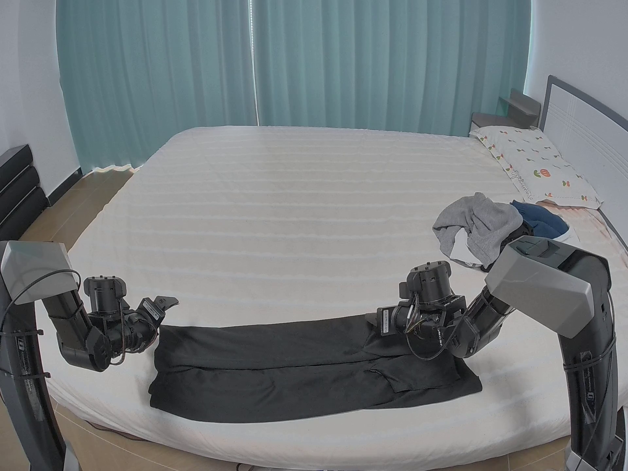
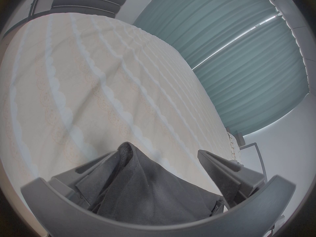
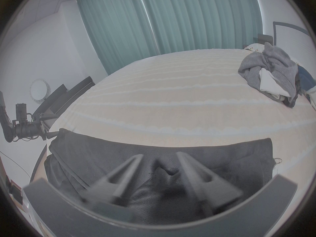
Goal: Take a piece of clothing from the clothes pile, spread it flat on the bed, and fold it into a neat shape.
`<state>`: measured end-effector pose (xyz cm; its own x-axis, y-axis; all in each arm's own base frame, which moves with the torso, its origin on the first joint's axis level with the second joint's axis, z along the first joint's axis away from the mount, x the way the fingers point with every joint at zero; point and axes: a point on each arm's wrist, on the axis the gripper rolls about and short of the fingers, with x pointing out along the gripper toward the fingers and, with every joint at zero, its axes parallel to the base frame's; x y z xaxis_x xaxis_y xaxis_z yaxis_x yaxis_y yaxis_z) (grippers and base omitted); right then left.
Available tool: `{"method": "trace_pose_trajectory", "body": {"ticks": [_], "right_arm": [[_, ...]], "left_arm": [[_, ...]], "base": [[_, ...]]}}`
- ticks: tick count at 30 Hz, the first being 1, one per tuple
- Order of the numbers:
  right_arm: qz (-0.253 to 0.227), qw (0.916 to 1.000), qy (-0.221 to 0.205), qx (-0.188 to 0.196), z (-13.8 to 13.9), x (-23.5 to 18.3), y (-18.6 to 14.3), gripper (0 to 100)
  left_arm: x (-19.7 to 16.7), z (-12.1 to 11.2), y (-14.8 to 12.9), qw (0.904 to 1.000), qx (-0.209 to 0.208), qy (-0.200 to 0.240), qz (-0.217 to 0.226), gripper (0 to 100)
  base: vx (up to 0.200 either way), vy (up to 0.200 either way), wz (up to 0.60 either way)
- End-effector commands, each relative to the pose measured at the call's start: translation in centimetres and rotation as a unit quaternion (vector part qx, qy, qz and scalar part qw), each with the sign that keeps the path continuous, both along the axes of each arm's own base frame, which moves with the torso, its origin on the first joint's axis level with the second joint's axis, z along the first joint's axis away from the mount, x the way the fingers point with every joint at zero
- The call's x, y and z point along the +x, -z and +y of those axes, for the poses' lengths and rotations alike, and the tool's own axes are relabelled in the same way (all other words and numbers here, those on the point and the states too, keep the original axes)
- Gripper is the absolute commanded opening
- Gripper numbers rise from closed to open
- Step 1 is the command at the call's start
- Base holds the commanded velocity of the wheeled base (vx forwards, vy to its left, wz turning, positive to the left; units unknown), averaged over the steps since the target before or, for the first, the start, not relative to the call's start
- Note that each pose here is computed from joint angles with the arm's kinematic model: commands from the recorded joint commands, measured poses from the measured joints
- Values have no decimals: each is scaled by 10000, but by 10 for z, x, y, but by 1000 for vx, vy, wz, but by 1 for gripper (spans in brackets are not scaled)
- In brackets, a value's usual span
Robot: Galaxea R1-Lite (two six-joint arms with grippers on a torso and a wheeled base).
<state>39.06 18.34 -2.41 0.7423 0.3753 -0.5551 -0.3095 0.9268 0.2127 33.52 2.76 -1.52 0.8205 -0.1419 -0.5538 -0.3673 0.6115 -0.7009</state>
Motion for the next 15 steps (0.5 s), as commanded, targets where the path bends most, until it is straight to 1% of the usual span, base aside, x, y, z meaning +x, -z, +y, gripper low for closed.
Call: {"method": "trace_pose_trajectory", "body": {"ticks": [1, 6, 7, 8, 11, 15], "right_arm": [[31, 10000, -7, -9, 0, -1, 1, 100], [73, 10000, -37, -29, 2, -3, 4, 100], [166, 9998, -68, -82, 1, -8, 7, 100], [179, 9997, -90, -123, 1, -9, 8, 0], [137, 9995, -172, -222, 1, -10, 9, 0], [139, 9995, -178, -235, 2, -10, 10, 0]], "left_arm": [[0, 0, 0, 10000, -2, 0, 3, 100], [0, 0, 0, 10000, -2, 0, 3, 100], [0, 0, 0, 10000, -5, 6, -5, 100], [0, 0, 0, 10000, -5, -1, -5, 100], [0, 0, 0, 10000, -5, 6, -5, 100], [0, 0, 0, 10000, -5, -1, -5, 100]], "base": [[0, 0, 0], [0, 0, 0], [0, 0, 0], [0, 0, 0], [0, 0, 0], [0, 0, 0]]}}
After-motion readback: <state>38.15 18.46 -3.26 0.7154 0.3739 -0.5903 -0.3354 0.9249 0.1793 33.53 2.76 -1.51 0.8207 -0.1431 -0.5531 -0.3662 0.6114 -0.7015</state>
